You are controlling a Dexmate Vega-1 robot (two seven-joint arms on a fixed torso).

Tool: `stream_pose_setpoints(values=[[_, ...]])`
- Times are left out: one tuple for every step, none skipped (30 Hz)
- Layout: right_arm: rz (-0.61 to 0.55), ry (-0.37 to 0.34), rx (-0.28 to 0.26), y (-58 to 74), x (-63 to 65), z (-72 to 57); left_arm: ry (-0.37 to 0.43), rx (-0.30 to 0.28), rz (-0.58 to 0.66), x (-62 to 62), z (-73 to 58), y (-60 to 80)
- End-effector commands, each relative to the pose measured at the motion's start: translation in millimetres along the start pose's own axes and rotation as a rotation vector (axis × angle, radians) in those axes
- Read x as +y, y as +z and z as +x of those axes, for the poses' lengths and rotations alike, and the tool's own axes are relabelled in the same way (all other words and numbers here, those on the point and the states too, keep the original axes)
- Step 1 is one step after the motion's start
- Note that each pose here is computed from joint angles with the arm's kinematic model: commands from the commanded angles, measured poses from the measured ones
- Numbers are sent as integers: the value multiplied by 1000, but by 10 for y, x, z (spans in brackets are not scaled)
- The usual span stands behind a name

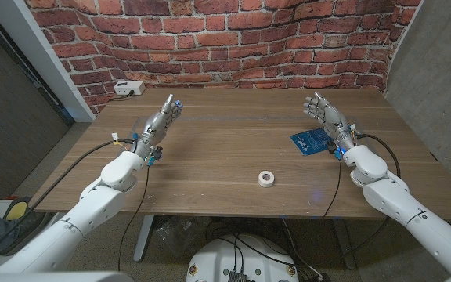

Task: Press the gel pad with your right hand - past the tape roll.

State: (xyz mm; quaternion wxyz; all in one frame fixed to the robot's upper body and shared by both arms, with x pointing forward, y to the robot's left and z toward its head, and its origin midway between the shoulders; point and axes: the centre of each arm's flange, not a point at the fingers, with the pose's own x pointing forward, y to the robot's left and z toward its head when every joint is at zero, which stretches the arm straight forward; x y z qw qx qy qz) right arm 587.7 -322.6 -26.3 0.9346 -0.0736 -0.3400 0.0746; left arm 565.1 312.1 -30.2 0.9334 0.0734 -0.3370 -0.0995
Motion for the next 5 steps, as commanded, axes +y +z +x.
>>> stream_pose_setpoints(values=[[19, 3, 0, -29, -5, -5, 6, 0, -4, -22, -20, 2], [19, 3, 1, -27, -4, 1, 7, -1, -5, -18, -23, 2], [19, 4, 0, -26, -3, 7, 9, -2, -6, -13, -26, 0], [21, 4, 0, -24, 0, 12, 12, -4, -7, -8, -29, 0], [19, 6, -1, -24, 3, 15, 13, -6, -7, -5, -32, -1]])
